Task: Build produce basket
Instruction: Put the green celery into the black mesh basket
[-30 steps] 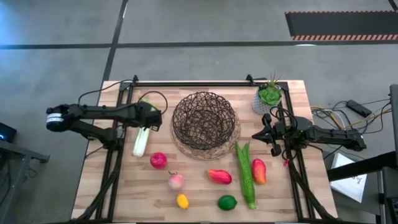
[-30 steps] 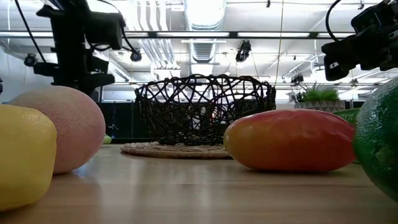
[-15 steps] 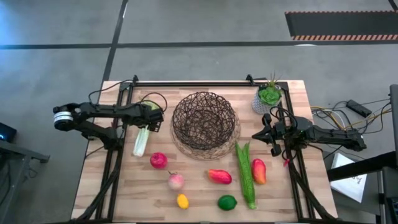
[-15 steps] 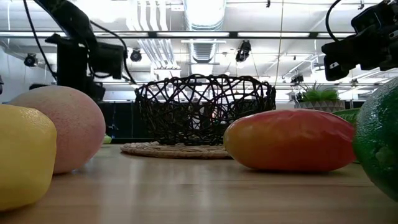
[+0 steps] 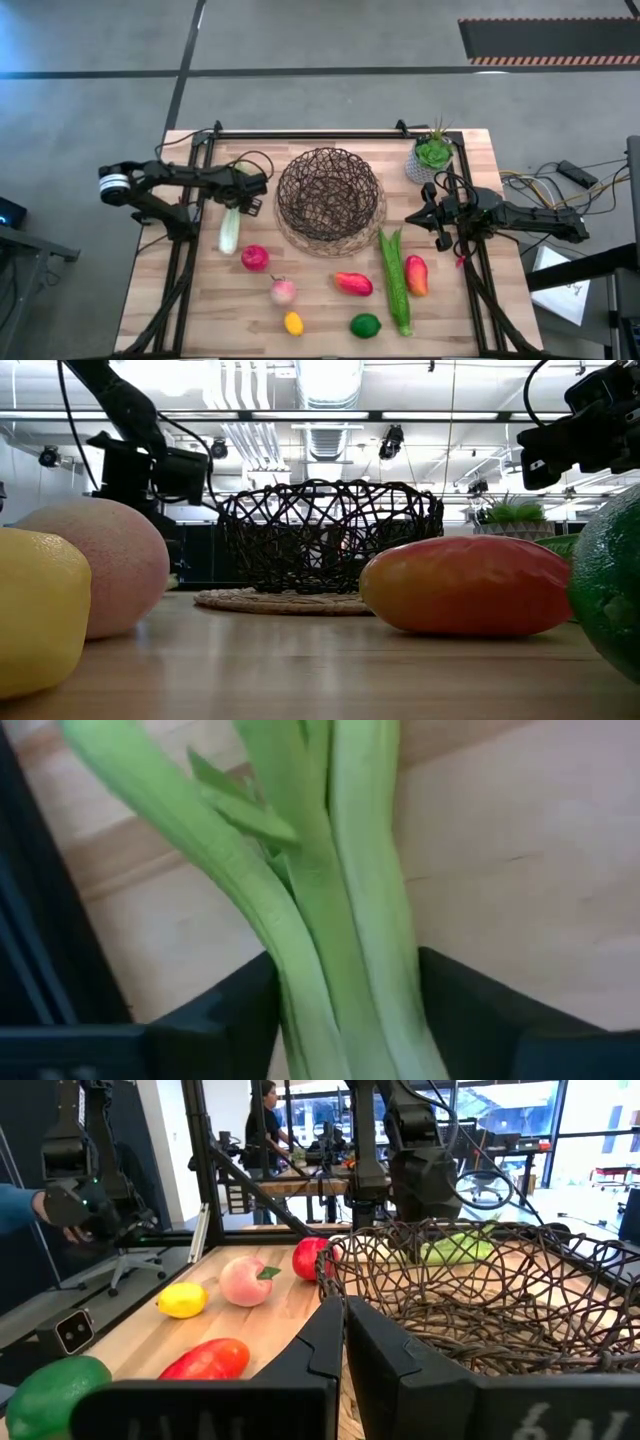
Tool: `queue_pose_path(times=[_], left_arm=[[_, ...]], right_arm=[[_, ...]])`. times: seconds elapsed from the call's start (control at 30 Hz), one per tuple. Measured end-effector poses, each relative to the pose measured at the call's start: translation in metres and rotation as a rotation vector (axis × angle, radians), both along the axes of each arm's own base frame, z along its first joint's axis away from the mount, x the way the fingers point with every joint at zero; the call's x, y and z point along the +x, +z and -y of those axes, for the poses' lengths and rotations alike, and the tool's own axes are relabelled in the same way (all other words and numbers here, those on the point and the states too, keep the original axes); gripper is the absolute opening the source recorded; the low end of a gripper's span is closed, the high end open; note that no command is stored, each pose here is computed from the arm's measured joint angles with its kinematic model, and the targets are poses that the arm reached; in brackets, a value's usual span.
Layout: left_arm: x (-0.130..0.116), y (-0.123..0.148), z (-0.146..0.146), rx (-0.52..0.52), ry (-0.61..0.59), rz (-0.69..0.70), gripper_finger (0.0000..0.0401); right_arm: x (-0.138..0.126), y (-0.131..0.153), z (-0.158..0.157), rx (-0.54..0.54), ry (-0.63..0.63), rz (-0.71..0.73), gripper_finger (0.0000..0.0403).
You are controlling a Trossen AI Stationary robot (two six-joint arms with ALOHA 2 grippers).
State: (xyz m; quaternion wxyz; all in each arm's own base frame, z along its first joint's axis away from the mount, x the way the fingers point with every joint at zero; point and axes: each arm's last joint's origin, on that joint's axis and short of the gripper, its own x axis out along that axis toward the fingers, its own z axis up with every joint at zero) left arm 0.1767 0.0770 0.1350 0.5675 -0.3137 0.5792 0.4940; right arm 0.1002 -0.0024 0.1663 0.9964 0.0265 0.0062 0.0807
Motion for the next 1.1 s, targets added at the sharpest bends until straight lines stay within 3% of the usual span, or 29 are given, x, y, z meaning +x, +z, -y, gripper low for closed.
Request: queue_pose_path(times=[0.17,0.3,0.43,0.73,0.93,1.1], left_arm=[[-0.001,0.013,-0.002,0.000,-0.056,0.042,0.0104],[-0.001,0.044,-0.002,0.051,-0.119,0.123,0.0053],[-0.007,0.088,-0.001,0.124,-0.176,0.199,0.0041],[-0.006,0.213,0.005,0.466,-0.453,0.562,0.0038],[0.044,0.258,0.026,0.568,-0.841,0.803,0.0037],[0.109,0.262,0.042,0.589,-1.074,0.772,0.0037]], right_arm=[[0.000,0.000,0.000,0.000,0.000,0.000,0.0009],[0.000,0.000,0.000,0.000,0.000,0.000,0.0009],[0.000,0.000,0.000,0.000,0.000,0.000,0.0009],[0.000,0.000,0.000,0.000,0.000,0.000,0.0009],[0.000,0.000,0.000,0.000,0.000,0.000,0.0009],[0.000,0.000,0.000,0.000,0.000,0.000,0.0009]])
